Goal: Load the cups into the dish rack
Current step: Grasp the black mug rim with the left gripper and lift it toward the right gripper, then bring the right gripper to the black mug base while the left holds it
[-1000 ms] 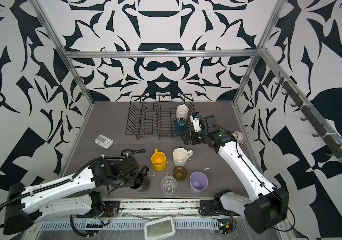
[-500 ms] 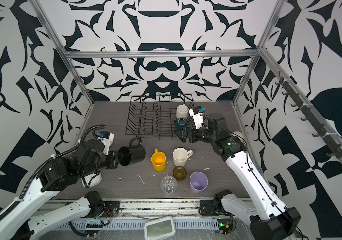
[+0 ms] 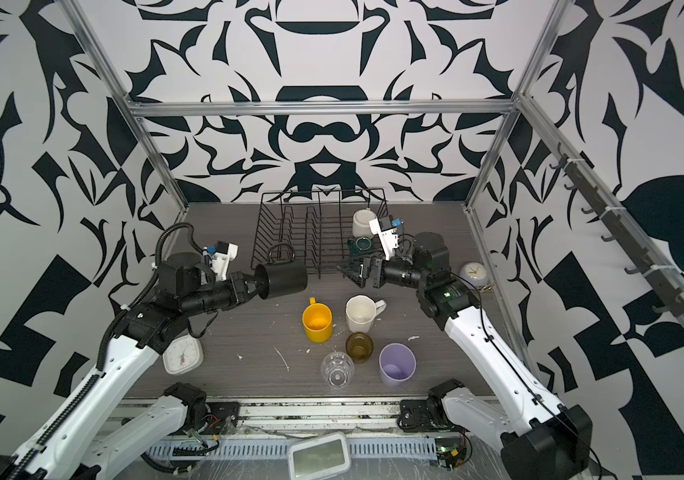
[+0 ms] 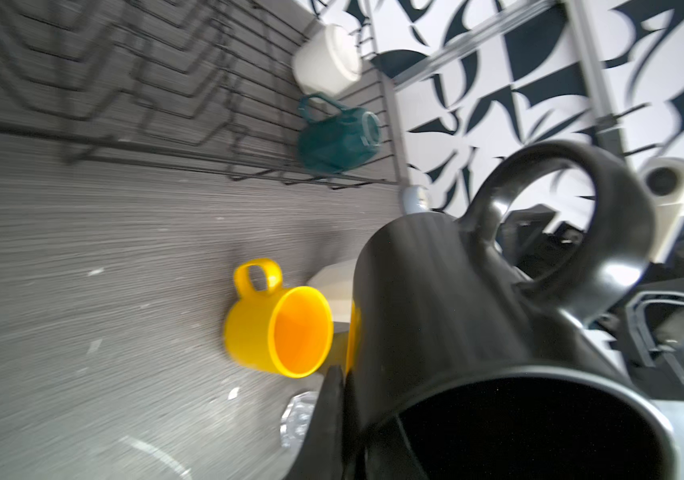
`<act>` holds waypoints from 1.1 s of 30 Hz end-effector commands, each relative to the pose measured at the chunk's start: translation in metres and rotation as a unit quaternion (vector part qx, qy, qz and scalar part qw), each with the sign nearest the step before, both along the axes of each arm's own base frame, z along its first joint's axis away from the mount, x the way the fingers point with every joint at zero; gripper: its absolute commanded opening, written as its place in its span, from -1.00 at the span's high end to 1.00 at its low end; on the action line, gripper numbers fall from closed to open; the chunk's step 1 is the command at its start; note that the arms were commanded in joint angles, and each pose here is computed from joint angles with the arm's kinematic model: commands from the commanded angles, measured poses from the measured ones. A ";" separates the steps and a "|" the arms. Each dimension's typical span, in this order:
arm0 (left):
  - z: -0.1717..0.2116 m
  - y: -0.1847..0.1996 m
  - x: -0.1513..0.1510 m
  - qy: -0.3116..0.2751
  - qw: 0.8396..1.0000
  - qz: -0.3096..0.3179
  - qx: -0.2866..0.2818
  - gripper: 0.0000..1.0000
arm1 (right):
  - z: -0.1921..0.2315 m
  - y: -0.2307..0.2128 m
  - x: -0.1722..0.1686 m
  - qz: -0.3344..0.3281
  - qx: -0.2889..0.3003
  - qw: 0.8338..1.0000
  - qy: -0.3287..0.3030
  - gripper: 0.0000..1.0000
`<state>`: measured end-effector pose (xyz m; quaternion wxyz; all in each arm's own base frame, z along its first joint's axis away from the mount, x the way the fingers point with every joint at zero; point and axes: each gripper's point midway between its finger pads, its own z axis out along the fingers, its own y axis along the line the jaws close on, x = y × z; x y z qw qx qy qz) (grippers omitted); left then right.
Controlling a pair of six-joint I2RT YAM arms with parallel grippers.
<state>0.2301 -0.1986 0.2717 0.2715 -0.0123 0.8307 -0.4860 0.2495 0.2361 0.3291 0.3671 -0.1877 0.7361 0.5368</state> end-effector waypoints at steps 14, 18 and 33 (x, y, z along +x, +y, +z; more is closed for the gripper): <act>0.060 -0.032 -0.024 -0.062 0.979 -0.137 -0.134 1.00 | 0.039 0.056 -0.020 0.093 0.051 0.991 -0.080 -0.97; 0.060 -0.035 -0.024 -0.056 0.977 -0.148 -0.140 1.00 | 0.041 0.066 -0.027 0.111 0.054 0.989 -0.087 -0.97; 0.064 -0.039 -0.032 -0.048 0.969 -0.179 -0.161 1.00 | 0.041 0.091 -0.025 0.128 0.054 0.987 -0.085 -0.97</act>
